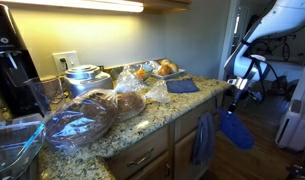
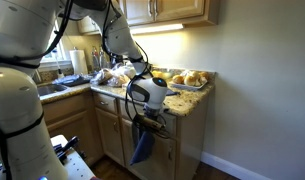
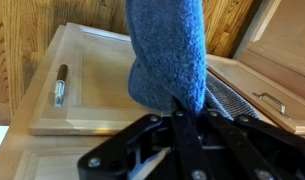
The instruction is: Hang one blue cloth on the drawer
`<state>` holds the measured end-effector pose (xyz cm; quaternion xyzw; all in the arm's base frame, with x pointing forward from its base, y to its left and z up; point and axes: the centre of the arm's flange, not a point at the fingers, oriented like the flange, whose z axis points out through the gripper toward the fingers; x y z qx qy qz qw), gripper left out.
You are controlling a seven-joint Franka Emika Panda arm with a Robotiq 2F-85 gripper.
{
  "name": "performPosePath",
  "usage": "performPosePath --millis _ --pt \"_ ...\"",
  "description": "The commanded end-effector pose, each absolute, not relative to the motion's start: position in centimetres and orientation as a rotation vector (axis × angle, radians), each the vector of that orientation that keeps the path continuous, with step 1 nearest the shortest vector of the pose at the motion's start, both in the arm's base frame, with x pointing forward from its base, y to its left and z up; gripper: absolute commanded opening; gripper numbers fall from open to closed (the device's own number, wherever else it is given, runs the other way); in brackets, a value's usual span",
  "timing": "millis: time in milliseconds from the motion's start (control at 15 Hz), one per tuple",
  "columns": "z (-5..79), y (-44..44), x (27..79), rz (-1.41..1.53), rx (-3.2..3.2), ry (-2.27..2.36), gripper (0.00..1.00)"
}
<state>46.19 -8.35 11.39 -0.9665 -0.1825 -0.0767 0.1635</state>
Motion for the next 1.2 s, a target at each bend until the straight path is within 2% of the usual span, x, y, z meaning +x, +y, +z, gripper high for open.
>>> performPosePath --millis 0,600,1133 --pt "11.7 -8.9 45.6 -0.244 -2.718 -0.518 0.42" --pt "14.9 -8.7 44.7 -0.116 -2.738 -0.620 0.98" --pt "21.5 -8.3 43.1 0.016 -2.794 -0.742 1.00"
